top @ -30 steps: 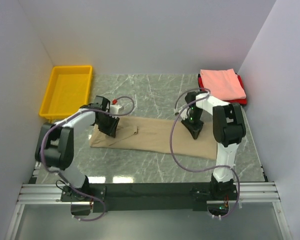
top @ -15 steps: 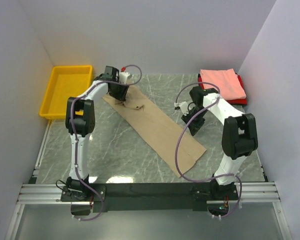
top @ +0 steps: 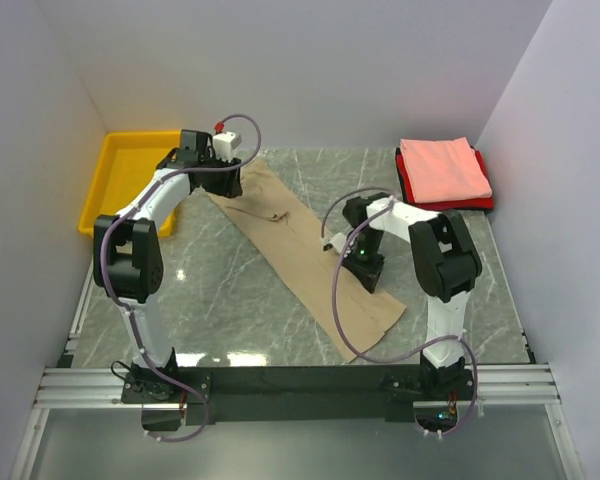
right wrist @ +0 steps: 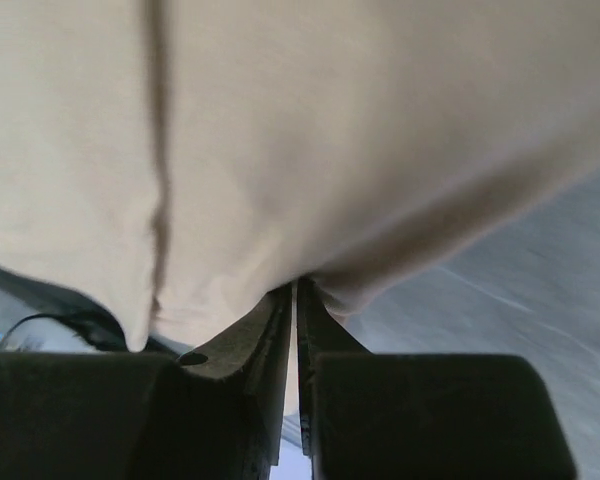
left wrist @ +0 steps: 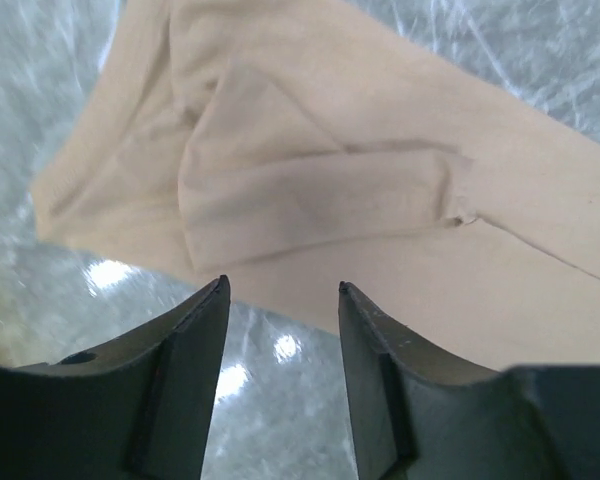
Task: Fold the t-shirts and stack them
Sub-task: Fold the tshirt
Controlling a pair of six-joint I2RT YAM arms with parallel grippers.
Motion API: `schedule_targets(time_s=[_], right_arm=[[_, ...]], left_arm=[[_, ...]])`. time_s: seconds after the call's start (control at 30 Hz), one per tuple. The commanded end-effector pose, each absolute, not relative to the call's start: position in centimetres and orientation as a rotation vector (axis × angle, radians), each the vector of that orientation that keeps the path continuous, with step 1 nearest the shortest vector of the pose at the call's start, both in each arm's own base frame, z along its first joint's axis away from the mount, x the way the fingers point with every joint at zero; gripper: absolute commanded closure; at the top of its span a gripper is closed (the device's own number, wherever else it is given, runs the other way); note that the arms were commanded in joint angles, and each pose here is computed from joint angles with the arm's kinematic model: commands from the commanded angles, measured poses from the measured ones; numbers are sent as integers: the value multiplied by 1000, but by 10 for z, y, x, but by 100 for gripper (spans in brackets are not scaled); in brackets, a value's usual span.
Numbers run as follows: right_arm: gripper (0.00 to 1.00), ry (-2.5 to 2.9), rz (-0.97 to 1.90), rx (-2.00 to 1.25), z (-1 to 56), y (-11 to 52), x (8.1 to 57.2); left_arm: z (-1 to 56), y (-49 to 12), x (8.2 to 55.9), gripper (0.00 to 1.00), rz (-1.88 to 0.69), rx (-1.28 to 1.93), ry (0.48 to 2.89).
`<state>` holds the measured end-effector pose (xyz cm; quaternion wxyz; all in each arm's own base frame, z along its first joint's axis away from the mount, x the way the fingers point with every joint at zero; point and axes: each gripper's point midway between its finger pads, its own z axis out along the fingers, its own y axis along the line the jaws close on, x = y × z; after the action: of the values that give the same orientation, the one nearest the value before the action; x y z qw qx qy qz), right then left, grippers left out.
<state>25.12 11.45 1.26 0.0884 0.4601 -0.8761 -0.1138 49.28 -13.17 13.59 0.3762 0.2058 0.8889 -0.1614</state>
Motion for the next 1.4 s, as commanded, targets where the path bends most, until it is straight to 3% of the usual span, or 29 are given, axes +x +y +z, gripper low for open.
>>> schedule_targets(time_s=[0.0,0.17,0.3,0.5,0.73,0.9,0.93,1.0,1.2,1.23,1.27,1.3,1.37], right_arm=[[87,-2479,-504,1375,5,145,211],[86,-2313,-803,1426,25,218,167],[78,-2335,-880,1448,39,237,168],[59,-2481,-946,1401,65,216,202],[57,-2682,-922,1352,77,179,243],[59,-2745,-878,1395,79,178,258],[59,-2751,-878,1397,79,180,260],[59,-2758,-884,1392,81,182,264],[60,-2811,-904,1493,97,190,274],[61,-2815,-899,1571,99,192,277],[61,-2826,-888,1645,106,194,275],[62,-2818,-855,1763,105,197,272],[64,-2782,-799,1875,97,202,265]], left_arm=[[127,-135,482,48,-490,404,2317],[98,-140,482,51,-512,341,2399],[85,-156,492,52,-525,387,2425],[51,-177,513,57,-513,424,2475],[19,-193,567,59,-468,495,2440],[45,-207,611,48,-423,545,2310],[67,-209,625,37,-408,534,2224],[65,-210,625,30,-400,543,2191],[130,-212,623,28,-410,633,1986],[173,-211,621,28,-419,628,1899],[171,-209,609,28,-451,637,1907],[225,-210,596,27,-505,652,1794],[227,-204,568,25,-561,668,1787]])
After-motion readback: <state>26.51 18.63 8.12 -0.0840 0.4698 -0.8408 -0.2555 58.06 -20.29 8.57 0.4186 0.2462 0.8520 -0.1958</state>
